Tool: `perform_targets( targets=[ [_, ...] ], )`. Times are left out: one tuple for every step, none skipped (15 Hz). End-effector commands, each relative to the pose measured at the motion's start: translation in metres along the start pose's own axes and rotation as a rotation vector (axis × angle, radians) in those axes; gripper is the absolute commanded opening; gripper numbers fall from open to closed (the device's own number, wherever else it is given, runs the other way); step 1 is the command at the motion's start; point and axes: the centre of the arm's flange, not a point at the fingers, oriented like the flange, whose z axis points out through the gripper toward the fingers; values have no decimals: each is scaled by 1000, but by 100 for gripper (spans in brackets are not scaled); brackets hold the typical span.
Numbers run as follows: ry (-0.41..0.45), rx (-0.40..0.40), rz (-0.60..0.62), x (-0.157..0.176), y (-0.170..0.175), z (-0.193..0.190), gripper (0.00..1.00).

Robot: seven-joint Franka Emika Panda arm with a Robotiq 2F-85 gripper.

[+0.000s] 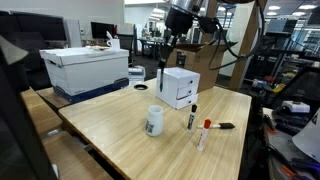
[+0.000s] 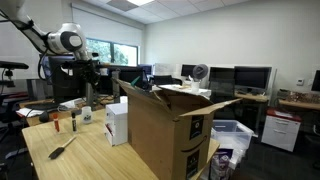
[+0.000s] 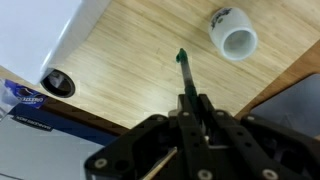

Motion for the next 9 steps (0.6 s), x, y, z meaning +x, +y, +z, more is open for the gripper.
perform_targets(
  targets=[
    [-49, -64, 0, -8, 0, 10, 7],
    [-73, -78, -7, -9, 0, 15, 7],
    [-96, -89, -10, -11, 0, 19, 7],
    [-138, -102, -20, -13, 1, 27, 7],
    [-165, -106, -25, -16, 1, 31, 7],
    [-189, -108, -32, -18, 1, 35, 7],
    [-208, -109, -36, -19, 0, 39, 7],
    [-240, -113, -45, -21, -1, 45, 7],
    [-257, -113, -49, -23, -2, 48, 7]
  ],
)
